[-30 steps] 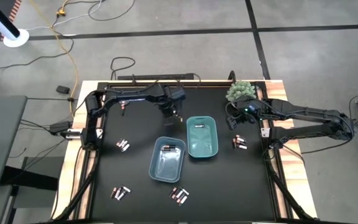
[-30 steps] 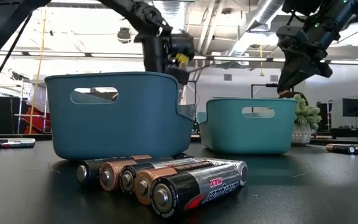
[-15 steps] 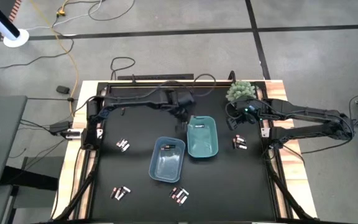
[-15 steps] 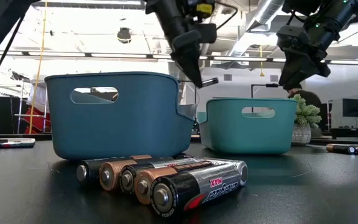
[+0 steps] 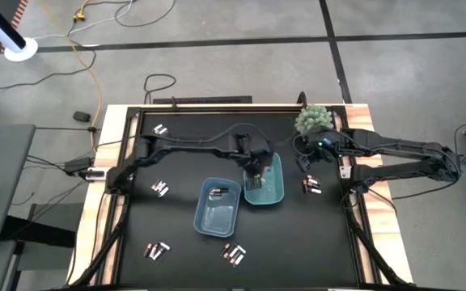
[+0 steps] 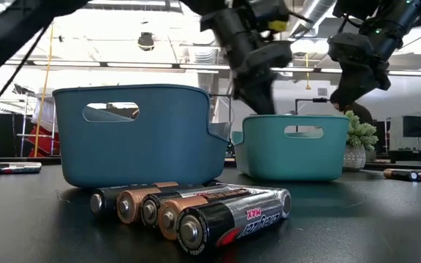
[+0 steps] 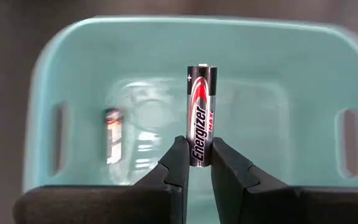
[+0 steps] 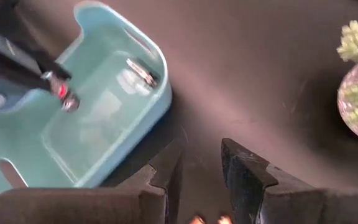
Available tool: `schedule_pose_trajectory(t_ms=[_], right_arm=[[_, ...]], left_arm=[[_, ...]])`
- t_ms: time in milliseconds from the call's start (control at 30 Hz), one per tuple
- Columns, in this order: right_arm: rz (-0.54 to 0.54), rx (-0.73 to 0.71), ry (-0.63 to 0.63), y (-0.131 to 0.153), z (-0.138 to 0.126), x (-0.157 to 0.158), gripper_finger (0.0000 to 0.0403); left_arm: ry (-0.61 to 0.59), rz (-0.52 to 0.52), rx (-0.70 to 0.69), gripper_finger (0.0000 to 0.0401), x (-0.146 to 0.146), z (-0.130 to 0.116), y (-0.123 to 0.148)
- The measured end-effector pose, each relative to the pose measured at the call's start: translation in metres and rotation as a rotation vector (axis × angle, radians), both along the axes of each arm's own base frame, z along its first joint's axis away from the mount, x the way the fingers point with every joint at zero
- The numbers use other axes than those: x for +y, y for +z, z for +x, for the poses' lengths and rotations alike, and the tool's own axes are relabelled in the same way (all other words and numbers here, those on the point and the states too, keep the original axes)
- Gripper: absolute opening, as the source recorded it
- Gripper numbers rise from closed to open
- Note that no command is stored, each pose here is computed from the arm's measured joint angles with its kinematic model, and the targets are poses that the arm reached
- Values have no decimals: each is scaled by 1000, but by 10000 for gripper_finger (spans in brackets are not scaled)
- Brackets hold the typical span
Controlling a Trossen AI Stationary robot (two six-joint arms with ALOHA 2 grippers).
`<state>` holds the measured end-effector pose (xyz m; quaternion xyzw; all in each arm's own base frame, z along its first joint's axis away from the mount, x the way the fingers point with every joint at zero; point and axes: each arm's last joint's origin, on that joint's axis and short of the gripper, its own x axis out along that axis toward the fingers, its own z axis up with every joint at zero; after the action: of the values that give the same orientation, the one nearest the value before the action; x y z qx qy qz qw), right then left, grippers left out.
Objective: Sort batteries
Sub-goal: Put the white battery into the green bin, then adjust the blue bin
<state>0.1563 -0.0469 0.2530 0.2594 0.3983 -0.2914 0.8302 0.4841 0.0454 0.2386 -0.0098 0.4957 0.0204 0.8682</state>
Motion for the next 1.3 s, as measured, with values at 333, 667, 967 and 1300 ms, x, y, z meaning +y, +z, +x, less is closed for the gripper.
schedule_pose_trajectory(t_ms=[333, 667, 967, 1300], right_arm=[[18, 90, 9, -5, -7, 2, 127], [21, 130, 23, -6, -10, 3, 127], [14, 134, 35, -6, -10, 3, 127], [13, 136, 37, -6, -10, 3, 127]], left_arm=[[32, -81, 112, 36, 0, 30, -32], [117, -89, 210, 36, 1, 28, -58], [124, -84, 208, 134, 3, 29, -58], [147, -87, 198, 163, 16, 23, -38]])
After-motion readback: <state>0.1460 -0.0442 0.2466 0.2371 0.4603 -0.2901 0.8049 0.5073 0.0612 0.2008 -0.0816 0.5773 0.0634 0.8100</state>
